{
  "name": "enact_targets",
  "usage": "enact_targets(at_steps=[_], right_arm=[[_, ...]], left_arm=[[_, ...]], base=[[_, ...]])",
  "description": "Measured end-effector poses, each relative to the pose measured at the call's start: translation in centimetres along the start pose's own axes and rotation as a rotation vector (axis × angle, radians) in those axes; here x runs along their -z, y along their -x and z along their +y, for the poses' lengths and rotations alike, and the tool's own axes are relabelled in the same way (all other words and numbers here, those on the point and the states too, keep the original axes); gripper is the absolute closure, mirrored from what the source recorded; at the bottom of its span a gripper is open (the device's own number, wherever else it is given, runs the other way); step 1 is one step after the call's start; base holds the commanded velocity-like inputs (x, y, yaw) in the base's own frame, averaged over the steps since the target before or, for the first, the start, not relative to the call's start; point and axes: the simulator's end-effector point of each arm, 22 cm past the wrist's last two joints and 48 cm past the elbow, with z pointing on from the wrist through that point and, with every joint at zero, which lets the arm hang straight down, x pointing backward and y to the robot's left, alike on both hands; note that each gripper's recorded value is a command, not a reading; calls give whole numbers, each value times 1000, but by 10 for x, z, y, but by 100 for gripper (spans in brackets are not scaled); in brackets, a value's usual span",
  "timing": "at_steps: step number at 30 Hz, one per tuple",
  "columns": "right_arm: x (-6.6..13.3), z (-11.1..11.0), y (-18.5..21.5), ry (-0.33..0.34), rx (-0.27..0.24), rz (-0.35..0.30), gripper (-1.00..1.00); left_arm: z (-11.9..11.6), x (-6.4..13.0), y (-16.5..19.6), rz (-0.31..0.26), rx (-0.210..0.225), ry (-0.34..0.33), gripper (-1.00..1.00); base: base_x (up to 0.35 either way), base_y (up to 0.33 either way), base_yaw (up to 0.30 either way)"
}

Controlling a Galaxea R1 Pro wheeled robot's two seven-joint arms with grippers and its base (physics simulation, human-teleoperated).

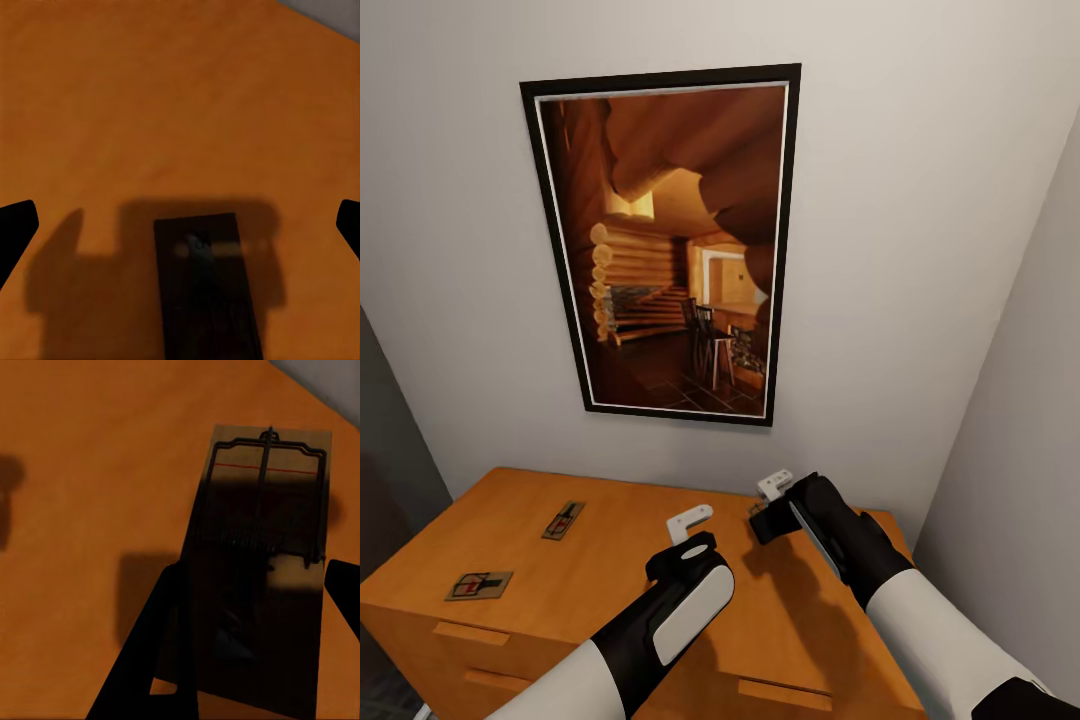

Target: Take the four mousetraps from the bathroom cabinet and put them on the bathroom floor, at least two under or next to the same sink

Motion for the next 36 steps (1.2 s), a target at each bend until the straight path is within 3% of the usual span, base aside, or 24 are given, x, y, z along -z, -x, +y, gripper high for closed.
enact_targets(at_steps=[36], right_arm=[[-2,-17,-12,-29,-11,24,100]], left_arm=[[0,0,0,-2,1,1,-100]], base=[[-27,-21,0]])
